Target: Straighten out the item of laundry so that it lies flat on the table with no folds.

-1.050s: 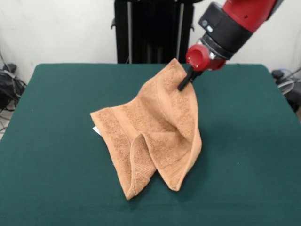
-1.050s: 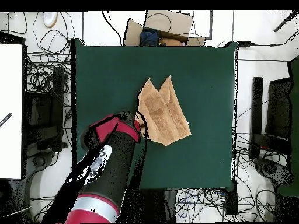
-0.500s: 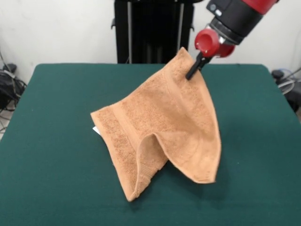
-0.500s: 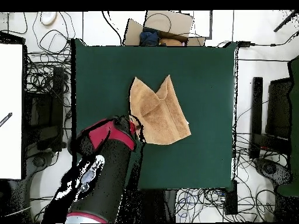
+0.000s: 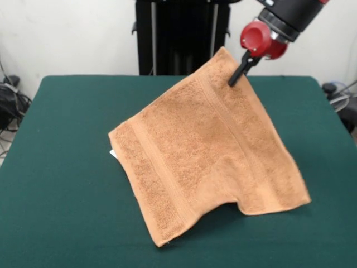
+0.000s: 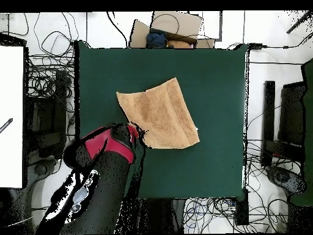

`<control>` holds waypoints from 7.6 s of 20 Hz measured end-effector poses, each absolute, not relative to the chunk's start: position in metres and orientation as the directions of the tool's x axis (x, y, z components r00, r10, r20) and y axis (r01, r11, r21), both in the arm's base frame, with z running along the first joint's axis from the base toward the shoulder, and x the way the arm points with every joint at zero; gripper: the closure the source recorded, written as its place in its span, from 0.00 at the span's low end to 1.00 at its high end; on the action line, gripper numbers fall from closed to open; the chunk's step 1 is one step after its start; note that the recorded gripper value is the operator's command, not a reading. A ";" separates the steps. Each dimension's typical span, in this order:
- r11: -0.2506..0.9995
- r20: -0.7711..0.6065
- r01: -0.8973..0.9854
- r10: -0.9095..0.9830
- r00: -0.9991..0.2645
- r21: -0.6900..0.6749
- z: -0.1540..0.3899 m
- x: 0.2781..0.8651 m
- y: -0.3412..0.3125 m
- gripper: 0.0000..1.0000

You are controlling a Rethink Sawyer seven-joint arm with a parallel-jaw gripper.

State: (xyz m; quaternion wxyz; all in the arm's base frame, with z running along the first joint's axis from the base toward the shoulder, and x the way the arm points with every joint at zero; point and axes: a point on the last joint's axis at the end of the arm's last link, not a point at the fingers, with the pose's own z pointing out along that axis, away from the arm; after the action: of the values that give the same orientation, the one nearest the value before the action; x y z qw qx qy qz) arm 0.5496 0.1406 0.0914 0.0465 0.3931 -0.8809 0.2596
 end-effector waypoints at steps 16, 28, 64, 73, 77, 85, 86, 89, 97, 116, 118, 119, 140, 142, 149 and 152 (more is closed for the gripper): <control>0.541 0.295 -0.726 -0.675 -0.676 -0.426 0.090 0.543 0.144 0.00; 0.543 0.299 -0.727 -0.673 -0.676 -0.421 0.090 0.540 0.144 0.00; 0.894 0.066 -0.441 -0.437 -0.897 -0.082 0.059 0.624 -0.067 0.00; 0.874 0.085 -0.477 -0.484 -0.871 0.091 0.031 0.622 -0.049 0.00; 0.866 0.096 -0.476 -0.493 -0.865 0.154 0.024 0.620 -0.037 0.00; 0.850 0.077 -0.483 -0.507 -0.859 0.211 0.020 0.624 -0.022 0.00; 0.849 0.074 -0.484 -0.508 -0.858 0.212 0.021 0.625 -0.021 0.00; 0.846 0.068 -0.487 -0.511 -0.857 0.215 0.021 0.626 -0.018 0.00; 0.832 0.078 -0.522 -0.543 -0.836 0.188 0.017 0.621 -0.021 0.00; 0.774 0.021 -0.632 -0.633 -0.774 0.046 0.000 0.622 -0.035 0.00; 0.770 0.014 -0.637 -0.638 -0.770 0.038 -0.003 0.622 -0.035 0.00; 0.768 0.011 -0.640 -0.640 -0.768 0.036 -0.005 0.621 -0.035 0.00; 0.768 0.010 -0.633 -0.637 -0.771 0.097 -0.047 0.600 -0.025 0.00; 0.768 0.007 -0.633 -0.636 -0.772 0.097 -0.048 0.600 -0.025 0.00; 0.769 0.006 -0.631 -0.635 -0.773 0.096 -0.048 0.600 -0.025 0.00; 0.770 0.003 -0.631 -0.634 -0.773 0.097 -0.050 0.599 -0.025 0.00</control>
State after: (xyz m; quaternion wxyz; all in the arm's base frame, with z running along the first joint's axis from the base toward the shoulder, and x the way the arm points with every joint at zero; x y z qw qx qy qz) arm 0.5992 -0.0249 -0.0499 0.0177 0.3362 -0.9405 -0.0452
